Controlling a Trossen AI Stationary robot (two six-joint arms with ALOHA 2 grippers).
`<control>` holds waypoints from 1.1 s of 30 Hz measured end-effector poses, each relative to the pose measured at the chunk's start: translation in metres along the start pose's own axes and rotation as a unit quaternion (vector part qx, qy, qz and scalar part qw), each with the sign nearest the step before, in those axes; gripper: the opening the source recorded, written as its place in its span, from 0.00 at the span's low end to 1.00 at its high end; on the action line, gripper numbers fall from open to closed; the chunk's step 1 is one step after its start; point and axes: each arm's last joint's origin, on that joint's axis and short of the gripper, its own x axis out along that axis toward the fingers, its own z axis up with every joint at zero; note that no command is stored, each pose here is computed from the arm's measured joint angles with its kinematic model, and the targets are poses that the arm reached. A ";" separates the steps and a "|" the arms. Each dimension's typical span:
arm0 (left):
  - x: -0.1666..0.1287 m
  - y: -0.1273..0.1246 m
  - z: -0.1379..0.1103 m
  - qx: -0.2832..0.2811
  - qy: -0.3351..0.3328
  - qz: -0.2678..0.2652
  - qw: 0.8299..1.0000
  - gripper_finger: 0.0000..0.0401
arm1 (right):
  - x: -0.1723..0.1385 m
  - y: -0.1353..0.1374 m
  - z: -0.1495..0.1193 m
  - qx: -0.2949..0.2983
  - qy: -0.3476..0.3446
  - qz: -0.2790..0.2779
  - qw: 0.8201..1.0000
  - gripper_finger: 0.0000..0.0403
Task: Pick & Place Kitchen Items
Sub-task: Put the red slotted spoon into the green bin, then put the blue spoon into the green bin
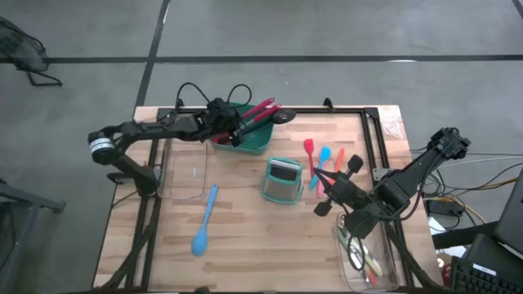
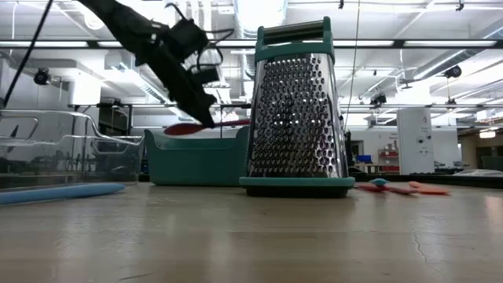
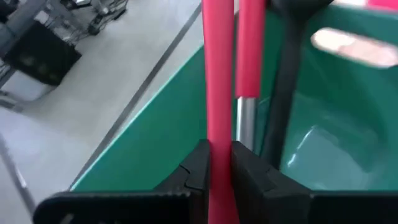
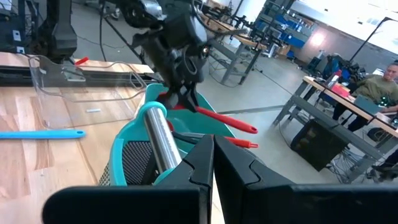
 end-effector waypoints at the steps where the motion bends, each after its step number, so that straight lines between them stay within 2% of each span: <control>1: 0.003 -0.001 -0.002 -0.002 0.005 -0.001 1.000 0.11 | 0.000 0.000 0.000 0.000 0.000 0.000 1.000 0.02; 9: 0.020 -0.010 -0.012 0.008 0.039 -0.009 0.999 0.20 | 0.001 0.000 0.000 0.003 0.001 -0.002 1.000 0.02; 16: 0.005 -0.009 -0.007 -0.034 0.032 -0.017 0.999 0.26 | 0.002 0.000 -0.001 0.008 0.003 0.001 1.000 0.02; 21: -0.028 -0.010 -0.003 -0.101 0.034 -0.039 0.994 0.32 | 0.002 0.000 -0.002 0.005 0.003 0.001 1.000 0.02; 26: -0.070 -0.035 0.002 -0.087 -0.006 -0.126 0.988 0.38 | 0.002 0.001 -0.004 0.001 0.004 0.000 1.000 0.02; 30: -0.108 -0.059 0.008 -0.093 -0.052 -0.158 0.982 0.45 | 0.002 0.001 -0.004 -0.003 0.004 0.000 1.000 0.02; 33: -0.135 -0.082 0.005 -0.088 -0.062 -0.174 0.979 0.50 | 0.002 0.001 -0.003 -0.001 0.003 0.000 1.000 0.02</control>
